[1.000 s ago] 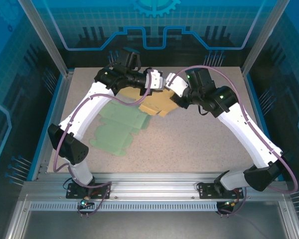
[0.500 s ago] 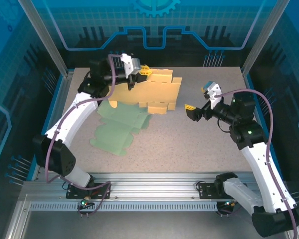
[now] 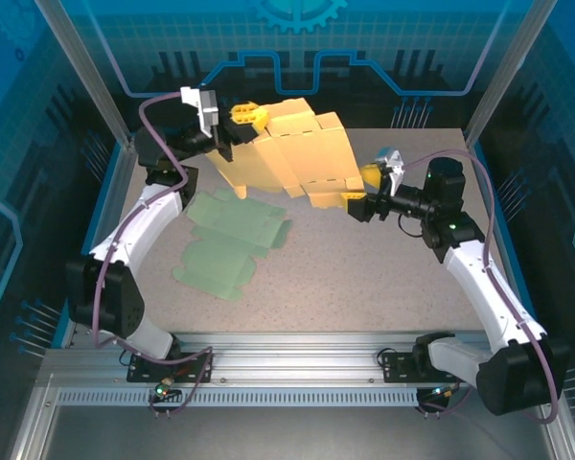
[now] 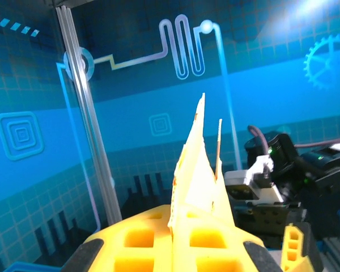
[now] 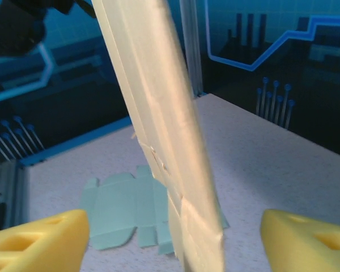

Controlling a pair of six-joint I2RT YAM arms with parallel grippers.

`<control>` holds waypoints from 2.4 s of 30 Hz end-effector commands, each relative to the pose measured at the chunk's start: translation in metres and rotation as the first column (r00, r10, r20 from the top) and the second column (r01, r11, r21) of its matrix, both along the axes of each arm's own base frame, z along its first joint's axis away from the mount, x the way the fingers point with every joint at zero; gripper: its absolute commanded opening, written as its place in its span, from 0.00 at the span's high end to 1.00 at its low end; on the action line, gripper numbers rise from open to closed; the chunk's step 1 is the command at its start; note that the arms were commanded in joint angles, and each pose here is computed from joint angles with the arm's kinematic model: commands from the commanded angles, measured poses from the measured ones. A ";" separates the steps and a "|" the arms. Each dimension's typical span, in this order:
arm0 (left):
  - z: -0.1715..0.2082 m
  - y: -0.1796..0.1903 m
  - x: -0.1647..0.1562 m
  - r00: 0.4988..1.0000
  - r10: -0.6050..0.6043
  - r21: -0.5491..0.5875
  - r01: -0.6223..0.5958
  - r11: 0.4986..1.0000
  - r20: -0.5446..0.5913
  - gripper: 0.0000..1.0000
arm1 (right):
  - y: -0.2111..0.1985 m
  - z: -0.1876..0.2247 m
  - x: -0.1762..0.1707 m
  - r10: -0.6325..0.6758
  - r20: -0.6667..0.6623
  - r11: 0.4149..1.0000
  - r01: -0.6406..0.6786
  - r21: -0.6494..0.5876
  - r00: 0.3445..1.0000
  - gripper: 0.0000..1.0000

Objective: Fold the paper box

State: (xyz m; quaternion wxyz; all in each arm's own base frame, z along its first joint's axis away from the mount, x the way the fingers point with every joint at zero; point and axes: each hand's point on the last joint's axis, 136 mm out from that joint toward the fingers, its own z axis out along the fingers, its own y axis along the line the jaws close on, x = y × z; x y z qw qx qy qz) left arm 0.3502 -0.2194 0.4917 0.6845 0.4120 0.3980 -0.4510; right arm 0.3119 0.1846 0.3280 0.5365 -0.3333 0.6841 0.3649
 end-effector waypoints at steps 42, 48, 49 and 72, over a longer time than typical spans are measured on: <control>-0.069 -0.050 -0.039 0.876 0.133 0.621 -0.428 0.656 0.464 0.13 | 0.008 0.010 -0.013 -0.104 0.137 0.646 0.172 -0.744 0.985 1.00; -0.082 -0.056 -0.027 0.879 0.116 0.684 -0.438 0.584 0.463 0.22 | 0.013 0.010 -0.013 -0.091 0.168 0.596 0.189 -0.780 0.982 1.00; -0.086 -0.056 -0.023 0.878 0.117 0.693 -0.443 0.568 0.465 0.23 | 0.014 0.010 -0.013 -0.089 0.171 0.591 0.191 -0.784 0.981 1.00; -0.106 -0.080 -0.018 0.922 0.125 0.754 -0.372 0.542 0.366 1.00 | 0.013 0.012 -0.016 -0.090 0.170 0.610 0.189 -0.769 0.981 0.59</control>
